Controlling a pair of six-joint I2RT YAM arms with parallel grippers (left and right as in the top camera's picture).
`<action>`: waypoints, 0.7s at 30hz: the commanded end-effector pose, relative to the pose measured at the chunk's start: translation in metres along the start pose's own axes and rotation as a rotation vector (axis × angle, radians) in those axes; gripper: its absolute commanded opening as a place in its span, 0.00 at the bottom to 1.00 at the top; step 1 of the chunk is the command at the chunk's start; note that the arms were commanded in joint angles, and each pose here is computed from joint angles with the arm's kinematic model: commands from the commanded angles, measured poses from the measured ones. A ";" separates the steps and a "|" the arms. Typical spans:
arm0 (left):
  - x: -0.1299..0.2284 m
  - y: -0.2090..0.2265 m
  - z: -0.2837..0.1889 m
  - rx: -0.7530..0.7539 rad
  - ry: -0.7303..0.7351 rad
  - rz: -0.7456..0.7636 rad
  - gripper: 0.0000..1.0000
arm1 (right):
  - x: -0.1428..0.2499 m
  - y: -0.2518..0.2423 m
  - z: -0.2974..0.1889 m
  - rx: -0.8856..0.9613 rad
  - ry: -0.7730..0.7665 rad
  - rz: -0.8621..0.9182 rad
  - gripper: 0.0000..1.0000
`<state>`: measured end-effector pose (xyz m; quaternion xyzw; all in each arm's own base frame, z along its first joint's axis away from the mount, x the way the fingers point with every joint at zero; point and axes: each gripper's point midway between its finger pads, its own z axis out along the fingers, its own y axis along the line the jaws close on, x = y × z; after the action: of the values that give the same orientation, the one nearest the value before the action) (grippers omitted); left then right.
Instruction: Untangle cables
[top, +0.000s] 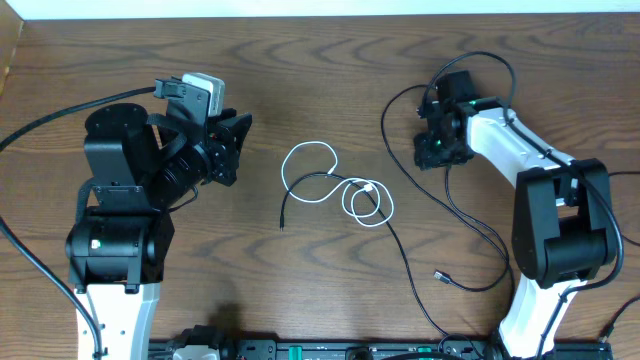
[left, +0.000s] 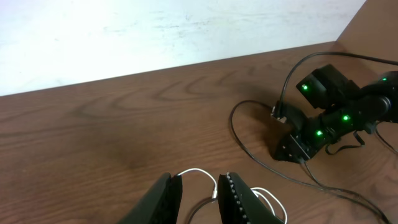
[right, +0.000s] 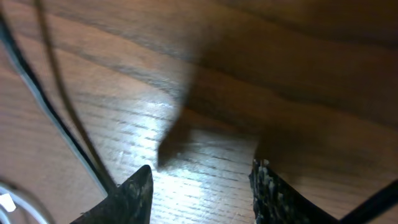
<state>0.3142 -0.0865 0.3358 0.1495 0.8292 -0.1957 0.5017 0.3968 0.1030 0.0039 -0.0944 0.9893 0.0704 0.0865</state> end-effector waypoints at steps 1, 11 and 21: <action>-0.001 -0.002 -0.002 0.012 -0.008 0.028 0.25 | -0.002 0.003 -0.001 0.059 -0.011 0.016 0.45; 0.000 -0.002 -0.002 0.012 -0.005 0.027 0.25 | -0.027 0.013 -0.036 0.051 -0.069 0.011 0.53; 0.000 -0.002 -0.002 0.012 -0.005 0.030 0.25 | -0.009 0.050 -0.035 -0.023 0.002 -0.163 0.63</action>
<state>0.3142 -0.0865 0.3357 0.1580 0.8277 -0.1906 0.5035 0.3871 0.1311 0.0306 -0.1434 0.9854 0.0609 0.0685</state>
